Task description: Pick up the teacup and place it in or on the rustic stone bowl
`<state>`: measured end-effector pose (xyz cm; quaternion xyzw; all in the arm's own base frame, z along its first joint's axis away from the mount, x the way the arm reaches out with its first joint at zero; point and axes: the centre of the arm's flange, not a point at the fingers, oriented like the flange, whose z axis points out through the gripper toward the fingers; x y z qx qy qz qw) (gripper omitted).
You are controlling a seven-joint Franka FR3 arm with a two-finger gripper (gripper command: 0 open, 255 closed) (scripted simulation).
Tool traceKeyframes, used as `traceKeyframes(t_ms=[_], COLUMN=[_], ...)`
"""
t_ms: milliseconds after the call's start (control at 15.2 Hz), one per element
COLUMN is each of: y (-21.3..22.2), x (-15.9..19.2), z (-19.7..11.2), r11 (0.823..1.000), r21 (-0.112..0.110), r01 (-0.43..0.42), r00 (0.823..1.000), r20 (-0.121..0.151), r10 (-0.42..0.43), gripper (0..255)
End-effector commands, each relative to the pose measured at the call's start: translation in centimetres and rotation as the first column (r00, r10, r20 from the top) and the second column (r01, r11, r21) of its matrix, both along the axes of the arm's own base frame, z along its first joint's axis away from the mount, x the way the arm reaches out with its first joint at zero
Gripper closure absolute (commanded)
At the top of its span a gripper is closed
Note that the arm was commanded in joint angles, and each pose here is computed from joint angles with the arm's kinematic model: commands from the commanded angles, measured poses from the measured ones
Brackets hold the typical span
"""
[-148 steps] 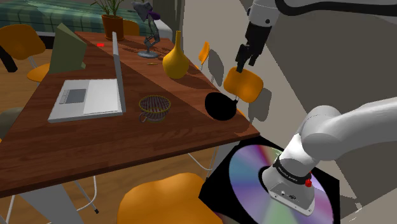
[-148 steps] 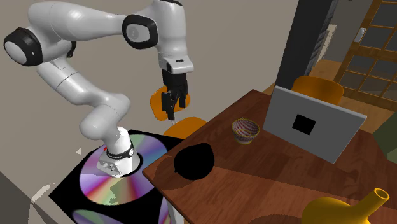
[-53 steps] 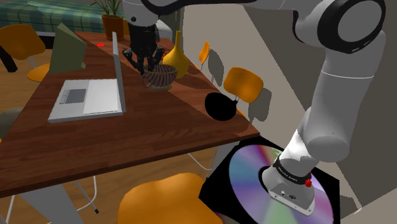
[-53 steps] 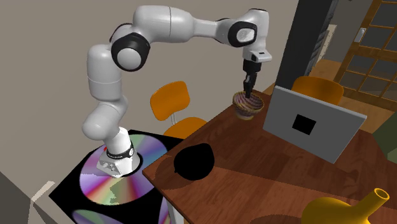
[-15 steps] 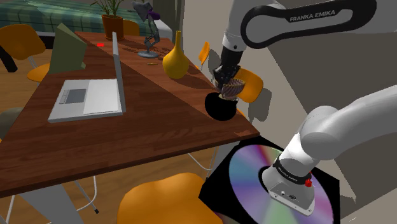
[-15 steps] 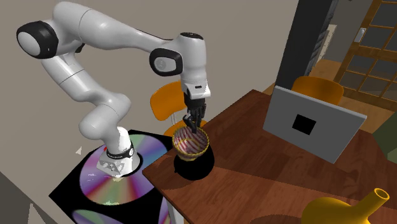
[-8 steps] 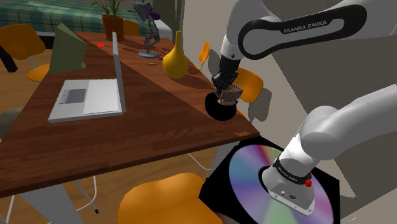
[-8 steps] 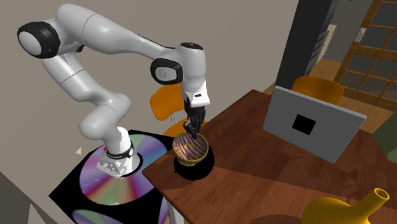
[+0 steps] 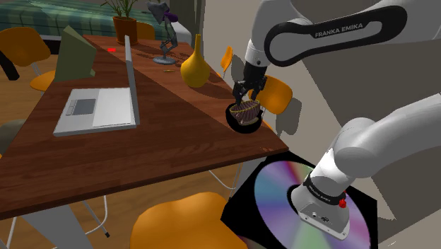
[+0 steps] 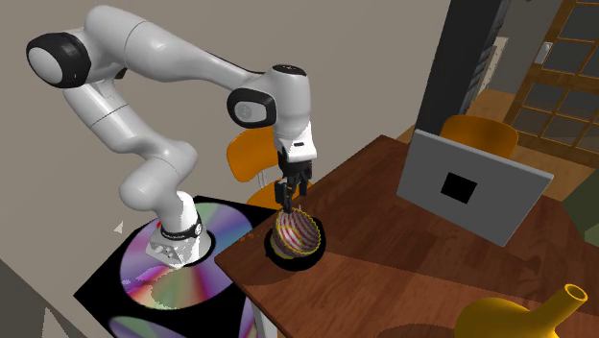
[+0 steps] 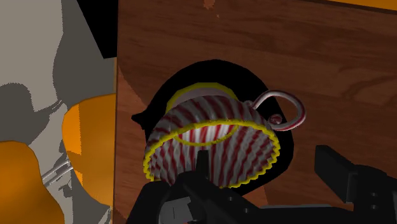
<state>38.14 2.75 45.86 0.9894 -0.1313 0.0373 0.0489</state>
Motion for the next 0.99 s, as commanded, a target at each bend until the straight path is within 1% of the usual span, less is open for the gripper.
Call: traceKeyframes(t_ms=[0,132,396,924], y=[0.0,0.0,0.5,0.5], x=[0.0,0.0,-0.3,-0.3], z=[0.0,0.0,5.0,5.0], r11=[1.0,1.0,1.0,1.0], r21=[0.0,0.0,0.0,0.0], r01=[0.0,0.0,0.0,0.0], r00=[1.0,1.0,1.0,1.0], r20=[0.0,0.0,0.0,0.0], r10=[0.0,0.0,0.0,0.0], gripper=[0,0,0,0])
